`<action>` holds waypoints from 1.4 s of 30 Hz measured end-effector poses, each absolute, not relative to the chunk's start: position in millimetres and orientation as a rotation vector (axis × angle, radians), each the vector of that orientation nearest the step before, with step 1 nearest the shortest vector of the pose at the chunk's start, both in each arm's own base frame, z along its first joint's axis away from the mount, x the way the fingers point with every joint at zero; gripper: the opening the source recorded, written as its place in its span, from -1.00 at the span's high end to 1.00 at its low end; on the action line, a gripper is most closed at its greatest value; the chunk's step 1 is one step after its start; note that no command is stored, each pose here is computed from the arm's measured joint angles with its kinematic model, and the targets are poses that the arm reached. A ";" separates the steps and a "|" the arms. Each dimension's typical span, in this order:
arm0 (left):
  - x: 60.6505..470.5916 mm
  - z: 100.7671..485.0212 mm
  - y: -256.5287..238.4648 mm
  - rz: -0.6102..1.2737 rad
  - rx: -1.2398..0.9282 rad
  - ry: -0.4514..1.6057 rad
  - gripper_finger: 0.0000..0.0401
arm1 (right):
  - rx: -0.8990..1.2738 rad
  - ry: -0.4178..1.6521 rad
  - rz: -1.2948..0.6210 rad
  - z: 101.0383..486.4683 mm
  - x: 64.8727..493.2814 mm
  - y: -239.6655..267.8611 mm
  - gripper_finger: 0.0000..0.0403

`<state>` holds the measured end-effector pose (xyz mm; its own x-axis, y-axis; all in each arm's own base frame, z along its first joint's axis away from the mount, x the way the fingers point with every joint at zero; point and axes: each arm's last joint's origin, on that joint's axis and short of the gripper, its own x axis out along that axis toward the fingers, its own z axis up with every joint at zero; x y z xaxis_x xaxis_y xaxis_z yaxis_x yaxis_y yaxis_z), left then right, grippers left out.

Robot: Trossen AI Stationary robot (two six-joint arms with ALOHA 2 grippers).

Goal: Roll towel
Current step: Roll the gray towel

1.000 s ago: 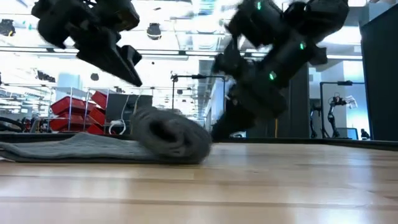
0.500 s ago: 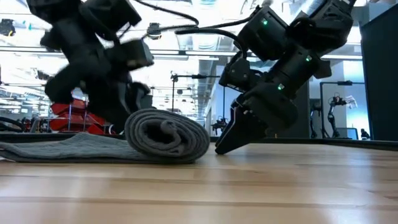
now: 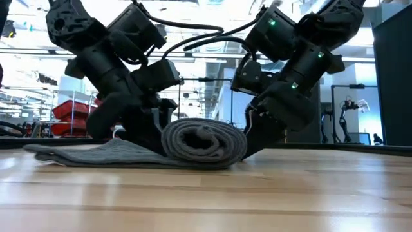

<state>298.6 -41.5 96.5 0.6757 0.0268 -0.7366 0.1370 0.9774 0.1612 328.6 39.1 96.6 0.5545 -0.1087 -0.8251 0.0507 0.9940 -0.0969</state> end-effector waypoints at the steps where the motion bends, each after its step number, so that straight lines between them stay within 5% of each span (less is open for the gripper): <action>1: 299.2 96.6 -40.4 -0.072 0.214 0.821 0.41 | -0.039 0.984 -0.087 96.3 328.3 39.5 -0.10; 27: 301.1 99.6 -36.9 -0.070 0.192 0.821 0.41 | -0.112 0.711 0.057 133.7 352.0 38.8 -0.10; 42: 288.6 135.5 -35.1 -0.058 0.175 0.789 0.41 | -0.126 0.692 0.057 139.6 355.8 39.0 -0.10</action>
<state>288.6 -35.1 135.5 0.7037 0.0133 -0.7104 0.1173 0.9839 0.1346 355.8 39.0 139.6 0.7687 0.0110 -0.6395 -0.0946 0.9908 -0.0966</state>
